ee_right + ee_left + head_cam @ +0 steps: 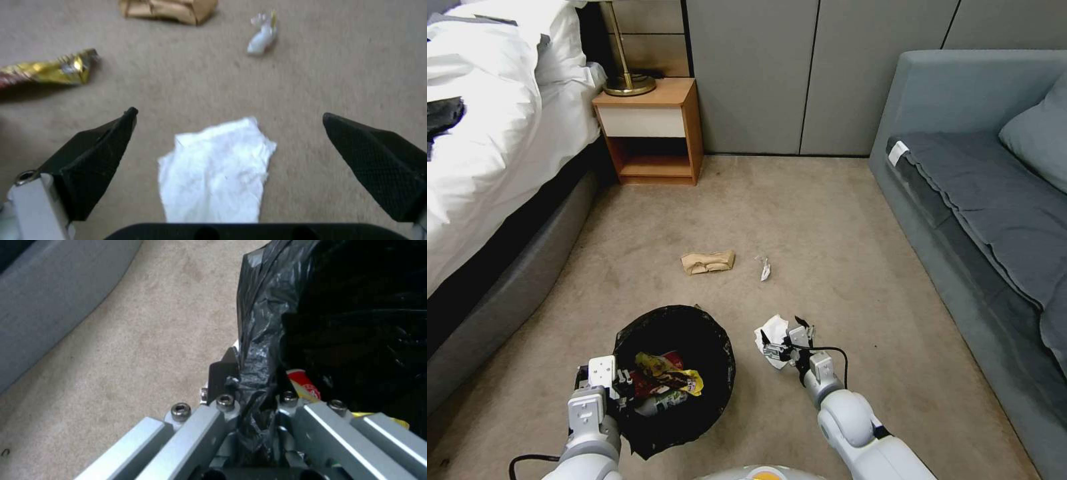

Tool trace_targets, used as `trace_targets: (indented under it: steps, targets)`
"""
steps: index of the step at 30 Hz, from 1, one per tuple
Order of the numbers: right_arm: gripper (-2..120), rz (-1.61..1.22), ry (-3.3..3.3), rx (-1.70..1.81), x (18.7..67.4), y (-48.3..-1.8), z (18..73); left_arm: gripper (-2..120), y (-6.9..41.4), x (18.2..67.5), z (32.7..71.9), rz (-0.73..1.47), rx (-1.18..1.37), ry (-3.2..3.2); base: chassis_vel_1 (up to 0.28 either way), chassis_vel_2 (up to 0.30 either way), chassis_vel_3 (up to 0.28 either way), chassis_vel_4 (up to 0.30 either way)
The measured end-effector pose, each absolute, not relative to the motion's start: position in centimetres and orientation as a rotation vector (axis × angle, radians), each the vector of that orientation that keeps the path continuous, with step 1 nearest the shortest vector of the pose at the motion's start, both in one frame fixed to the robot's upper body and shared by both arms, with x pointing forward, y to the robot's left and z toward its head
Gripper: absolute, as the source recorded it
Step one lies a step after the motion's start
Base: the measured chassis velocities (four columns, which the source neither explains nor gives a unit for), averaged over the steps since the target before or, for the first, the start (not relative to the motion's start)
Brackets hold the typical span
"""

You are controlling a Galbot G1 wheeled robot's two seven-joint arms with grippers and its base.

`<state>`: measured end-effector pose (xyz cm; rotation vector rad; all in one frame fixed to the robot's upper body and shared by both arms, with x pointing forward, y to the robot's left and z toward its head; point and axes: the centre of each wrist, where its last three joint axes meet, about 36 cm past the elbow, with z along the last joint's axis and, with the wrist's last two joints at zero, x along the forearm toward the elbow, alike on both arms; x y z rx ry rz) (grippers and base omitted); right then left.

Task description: Pick up the trash bin, then pick up the garbage from the floor and place it into the trash bin.

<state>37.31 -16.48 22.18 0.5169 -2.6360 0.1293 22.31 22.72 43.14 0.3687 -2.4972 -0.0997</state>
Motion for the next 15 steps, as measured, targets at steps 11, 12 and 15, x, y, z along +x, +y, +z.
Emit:
trace_targets:
  steps: [11,12,15]
  targets:
    - [100,0.155,-2.572,0.507,39.3,-18.4,16.1,0,22.1,22.1,42.5,-0.103,0.365,-2.482,0.0,0.0,0.0,0.0]
    - [100,0.155,-2.572,0.507,39.3,-18.4,16.1,0,22.1,22.1,42.5,-0.103,0.365,-2.482,0.0,0.0,0.0,0.0]
    - [100,0.161,-2.569,0.514,39.6,-18.5,14.9,0,22.0,22.0,42.3,-0.106,0.367,-2.48,0.0,0.0,0.0,0.0]
